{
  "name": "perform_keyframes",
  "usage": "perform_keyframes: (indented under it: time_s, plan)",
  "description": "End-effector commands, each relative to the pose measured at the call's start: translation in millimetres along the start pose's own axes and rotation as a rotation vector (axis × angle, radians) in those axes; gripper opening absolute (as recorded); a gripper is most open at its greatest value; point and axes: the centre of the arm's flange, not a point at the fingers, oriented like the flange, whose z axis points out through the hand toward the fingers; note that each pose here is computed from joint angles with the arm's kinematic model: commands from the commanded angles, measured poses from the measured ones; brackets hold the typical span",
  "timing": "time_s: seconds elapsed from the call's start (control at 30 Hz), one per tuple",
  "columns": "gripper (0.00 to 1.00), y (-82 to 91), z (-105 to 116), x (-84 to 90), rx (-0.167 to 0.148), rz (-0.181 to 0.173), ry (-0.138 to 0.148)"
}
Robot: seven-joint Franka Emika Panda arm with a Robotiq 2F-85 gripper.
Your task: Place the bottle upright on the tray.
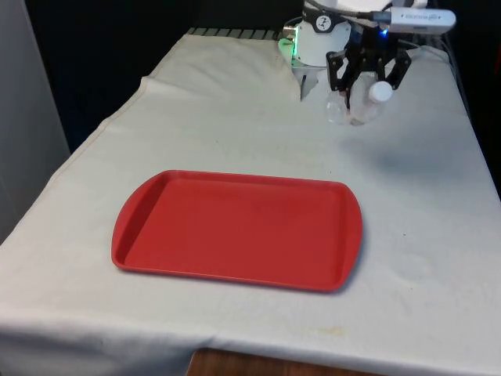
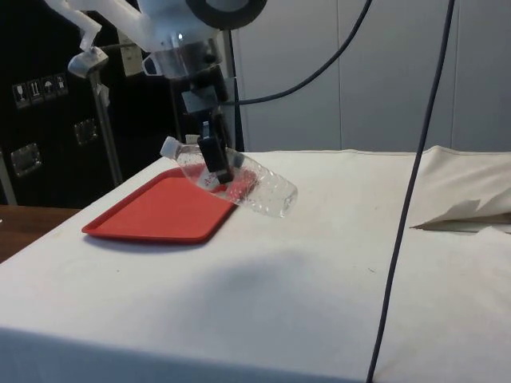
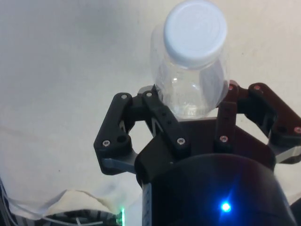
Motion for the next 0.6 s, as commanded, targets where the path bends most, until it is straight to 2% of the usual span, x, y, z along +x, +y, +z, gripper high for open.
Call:
perform_keyframes:
  time_s: [0.0,0.03,0.07,0.3,0.33,0.37,0.57]
  plan:
    - [0.35,0.7,-2.3,-1.3,0.003,0.004,0.025]
    - [0.35,-0.1,-0.1,-0.2,0.000,0.000,0.007]
    - [0.35,0.5,-2.3,-1.3,0.003,0.004,0.031]
    - [0.35,1.8,-3.6,-1.7,0.002,0.007,0.084]
    - [0.35,1.5,-1.9,-0.8,-0.001,0.003,0.069]
    - [0.35,1.7,-4.3,-1.7,0.002,0.007,0.092]
    - [0.35,3.1,-5.2,-2.5,0.002,0.011,0.135]
